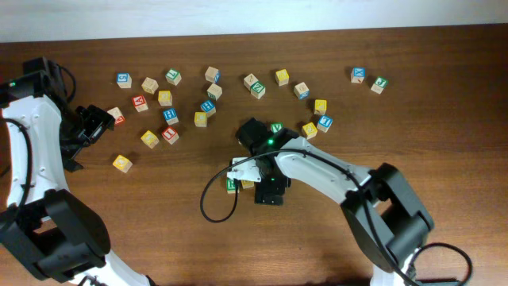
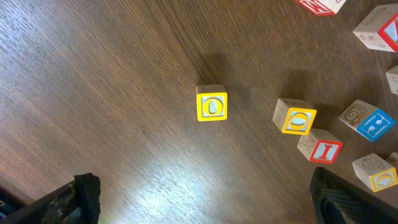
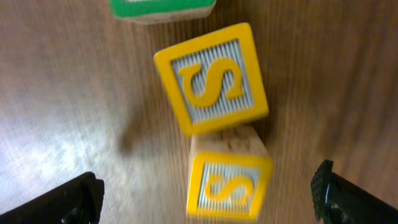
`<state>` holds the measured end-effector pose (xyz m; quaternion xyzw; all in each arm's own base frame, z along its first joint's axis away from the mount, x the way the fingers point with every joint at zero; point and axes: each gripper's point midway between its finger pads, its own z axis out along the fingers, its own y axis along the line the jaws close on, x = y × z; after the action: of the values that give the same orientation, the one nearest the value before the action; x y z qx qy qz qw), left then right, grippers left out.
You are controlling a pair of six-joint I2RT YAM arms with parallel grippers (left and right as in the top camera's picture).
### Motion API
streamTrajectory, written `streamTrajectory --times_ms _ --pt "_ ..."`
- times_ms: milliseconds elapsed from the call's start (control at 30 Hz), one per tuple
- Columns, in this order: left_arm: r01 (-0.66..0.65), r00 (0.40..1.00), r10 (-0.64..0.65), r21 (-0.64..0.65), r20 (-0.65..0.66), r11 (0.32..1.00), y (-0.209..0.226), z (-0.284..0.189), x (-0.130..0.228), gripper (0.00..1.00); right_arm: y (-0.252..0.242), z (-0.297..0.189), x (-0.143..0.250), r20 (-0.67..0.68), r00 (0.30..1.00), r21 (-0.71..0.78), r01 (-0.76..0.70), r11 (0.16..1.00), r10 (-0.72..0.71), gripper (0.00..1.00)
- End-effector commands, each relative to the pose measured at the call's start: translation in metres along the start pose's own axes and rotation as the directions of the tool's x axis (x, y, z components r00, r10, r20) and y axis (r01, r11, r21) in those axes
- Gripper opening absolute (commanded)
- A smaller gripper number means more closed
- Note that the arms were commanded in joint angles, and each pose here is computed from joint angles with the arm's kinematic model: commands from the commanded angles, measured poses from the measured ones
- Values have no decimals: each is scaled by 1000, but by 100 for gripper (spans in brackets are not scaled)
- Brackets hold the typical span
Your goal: Spell out RSS
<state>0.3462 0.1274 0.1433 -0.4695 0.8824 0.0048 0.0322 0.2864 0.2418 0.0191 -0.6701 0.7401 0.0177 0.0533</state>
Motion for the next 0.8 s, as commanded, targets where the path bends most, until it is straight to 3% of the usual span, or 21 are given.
streamTrajectory --times_ms 0,67,133,200,267,300,367,467,667,767 --pt "22 1000 -22 2 22 1000 3 -5 -5 99 -21 -70 -26 144 989 135 -52 989 33 98" --pt "22 1000 -22 2 22 1000 3 -5 -5 99 -26 -114 -33 244 967 198 -128 972 78 98" --pt "22 1000 -22 2 22 1000 3 -5 -5 99 -34 -170 -28 395 895 230 -313 921 205 98" --pt "22 1000 -22 2 22 1000 3 -5 -5 99 -54 -219 -3 552 727 184 -584 791 409 98" --pt "22 1000 -22 2 22 1000 3 -5 -5 99 -76 -245 42 627 484 69 -815 576 610 98" --pt "22 1000 -22 2 22 1000 3 -5 -5 99 -83 -247 62 627 389 23 -875 484 675 98" --pt "22 1000 -22 2 22 1000 3 -5 -5 99 -84 -243 78 595 278 -101 -905 414 754 98" --pt "22 1000 -22 2 22 1000 3 -5 -5 99 -61 -234 76 507 257 -227 -881 415 823 98" --pt "22 1000 -22 3 22 1000 3 -5 -5 99 -36 -217 82 384 267 -259 -887 381 884 98" --pt "23 998 -16 138 -57 990 -22 -7 8 99 -42 -205 89 313 116 -276 -939 208 942 98"
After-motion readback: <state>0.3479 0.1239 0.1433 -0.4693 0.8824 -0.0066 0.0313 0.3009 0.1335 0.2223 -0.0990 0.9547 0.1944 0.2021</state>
